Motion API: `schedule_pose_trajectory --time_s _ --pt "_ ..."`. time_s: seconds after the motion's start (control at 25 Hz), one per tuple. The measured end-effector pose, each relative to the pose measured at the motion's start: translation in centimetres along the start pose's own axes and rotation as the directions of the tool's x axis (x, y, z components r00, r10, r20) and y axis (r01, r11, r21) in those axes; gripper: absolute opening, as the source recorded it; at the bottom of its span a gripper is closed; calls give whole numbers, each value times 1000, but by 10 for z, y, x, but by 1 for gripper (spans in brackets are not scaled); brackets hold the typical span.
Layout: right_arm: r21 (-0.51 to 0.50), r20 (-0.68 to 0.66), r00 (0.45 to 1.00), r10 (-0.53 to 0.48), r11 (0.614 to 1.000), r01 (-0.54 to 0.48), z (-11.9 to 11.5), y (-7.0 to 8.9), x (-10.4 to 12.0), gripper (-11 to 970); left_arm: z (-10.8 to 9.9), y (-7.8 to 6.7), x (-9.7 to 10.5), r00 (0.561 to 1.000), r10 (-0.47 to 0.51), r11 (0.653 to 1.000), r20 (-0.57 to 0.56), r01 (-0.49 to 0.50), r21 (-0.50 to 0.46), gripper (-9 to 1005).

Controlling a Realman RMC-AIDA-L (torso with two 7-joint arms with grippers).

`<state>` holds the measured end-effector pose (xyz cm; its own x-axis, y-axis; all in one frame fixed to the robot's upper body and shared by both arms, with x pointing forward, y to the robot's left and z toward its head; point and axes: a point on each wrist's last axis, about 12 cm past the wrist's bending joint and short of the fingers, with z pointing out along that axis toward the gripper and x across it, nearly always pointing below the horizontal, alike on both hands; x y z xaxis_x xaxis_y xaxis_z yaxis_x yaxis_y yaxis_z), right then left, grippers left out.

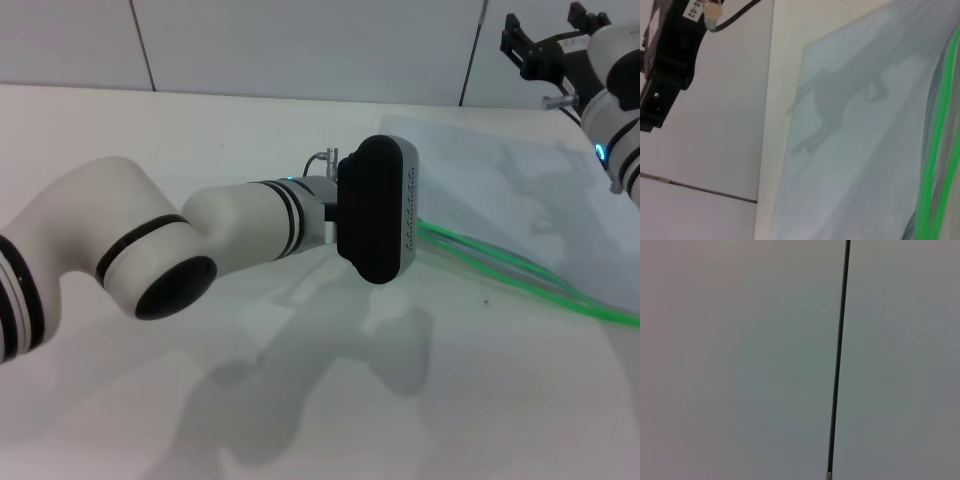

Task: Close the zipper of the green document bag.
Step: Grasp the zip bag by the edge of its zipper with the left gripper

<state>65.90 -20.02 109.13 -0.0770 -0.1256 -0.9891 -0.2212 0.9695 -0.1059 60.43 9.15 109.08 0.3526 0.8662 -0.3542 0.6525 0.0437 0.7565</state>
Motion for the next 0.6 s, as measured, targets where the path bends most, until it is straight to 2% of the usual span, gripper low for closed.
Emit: schedule_pose_trajectory --time_s 0.32,0.4,0.6 --pt "-2 2 1000 1 1000 -1 0 1 -1 815 1 -1 4 1000 22 1000 -14 -22 9 636" --pt "-3 3 1000 1 1000 -1 1 1 -1 815 2 -1 4 1000 21 1000 -16 -21 8 429" --pt "-4 4 1000 2 1000 -2 1 2 -2 815 2 -1 4 1000 22 1000 -15 -22 8 317"
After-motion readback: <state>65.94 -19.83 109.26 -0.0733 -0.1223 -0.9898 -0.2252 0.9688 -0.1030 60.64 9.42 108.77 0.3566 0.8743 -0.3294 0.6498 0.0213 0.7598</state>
